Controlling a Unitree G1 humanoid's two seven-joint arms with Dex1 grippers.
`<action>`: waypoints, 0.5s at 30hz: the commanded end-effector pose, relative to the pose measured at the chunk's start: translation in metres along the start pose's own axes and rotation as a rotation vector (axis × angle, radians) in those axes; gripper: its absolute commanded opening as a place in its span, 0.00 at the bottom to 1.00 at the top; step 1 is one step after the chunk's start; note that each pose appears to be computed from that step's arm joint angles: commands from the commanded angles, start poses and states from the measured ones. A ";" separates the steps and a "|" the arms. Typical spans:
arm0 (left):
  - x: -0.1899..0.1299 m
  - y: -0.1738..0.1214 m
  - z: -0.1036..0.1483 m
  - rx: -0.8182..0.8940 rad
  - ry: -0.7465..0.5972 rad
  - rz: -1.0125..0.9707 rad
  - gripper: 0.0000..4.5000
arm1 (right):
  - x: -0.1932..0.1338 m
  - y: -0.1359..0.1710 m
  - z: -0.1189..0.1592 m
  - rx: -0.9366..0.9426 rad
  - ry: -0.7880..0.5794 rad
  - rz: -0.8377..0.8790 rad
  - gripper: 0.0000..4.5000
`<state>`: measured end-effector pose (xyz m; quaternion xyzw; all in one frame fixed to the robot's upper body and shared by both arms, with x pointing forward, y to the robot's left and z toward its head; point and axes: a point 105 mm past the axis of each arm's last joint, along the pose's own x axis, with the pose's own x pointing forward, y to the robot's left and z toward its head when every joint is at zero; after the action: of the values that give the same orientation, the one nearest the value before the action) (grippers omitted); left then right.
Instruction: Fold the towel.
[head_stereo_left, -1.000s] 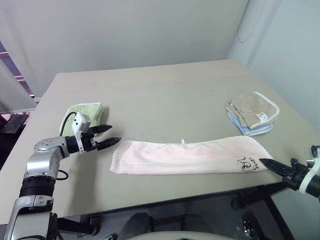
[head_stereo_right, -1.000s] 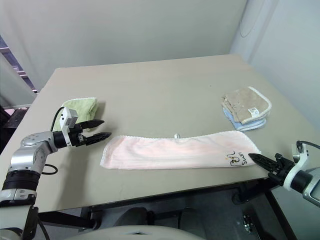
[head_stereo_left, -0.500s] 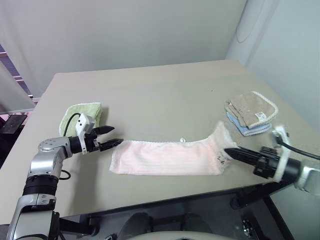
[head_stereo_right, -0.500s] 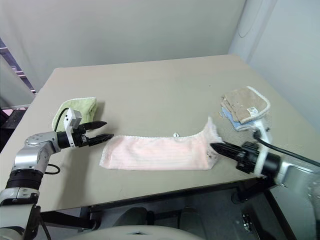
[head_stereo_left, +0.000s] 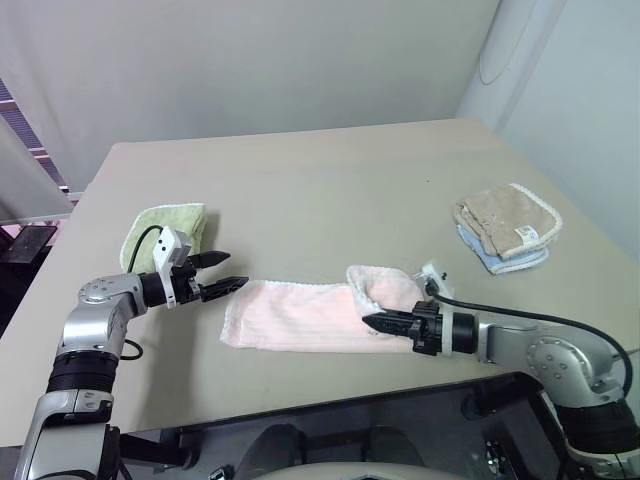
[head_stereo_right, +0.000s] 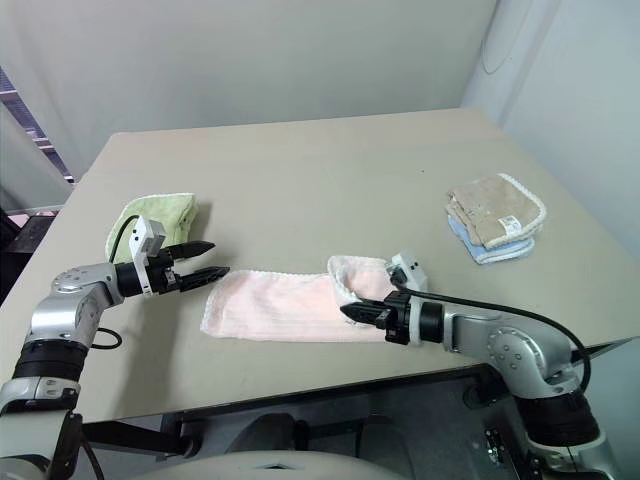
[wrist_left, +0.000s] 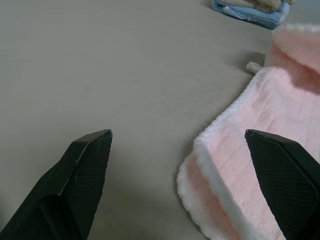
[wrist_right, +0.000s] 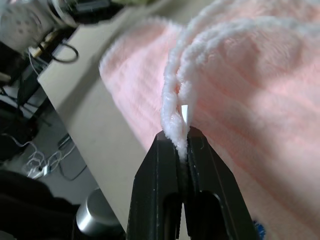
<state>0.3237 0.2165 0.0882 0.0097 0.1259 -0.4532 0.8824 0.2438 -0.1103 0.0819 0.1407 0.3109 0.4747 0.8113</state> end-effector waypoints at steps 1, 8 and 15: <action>-0.006 0.003 0.016 0.048 -0.039 0.020 1.00 | 0.007 0.004 0.002 -0.031 -0.003 0.030 0.01; -0.005 0.002 0.018 0.048 -0.054 0.016 1.00 | 0.012 0.004 0.003 -0.051 -0.008 0.025 0.32; 0.000 -0.005 0.025 0.020 -0.066 -0.039 1.00 | -0.001 0.016 0.022 -0.094 -0.114 0.074 0.89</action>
<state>0.3226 0.2129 0.0940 -0.0042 0.1213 -0.4608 0.8792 0.2453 -0.1004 0.0809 0.1439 0.2902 0.4878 0.8107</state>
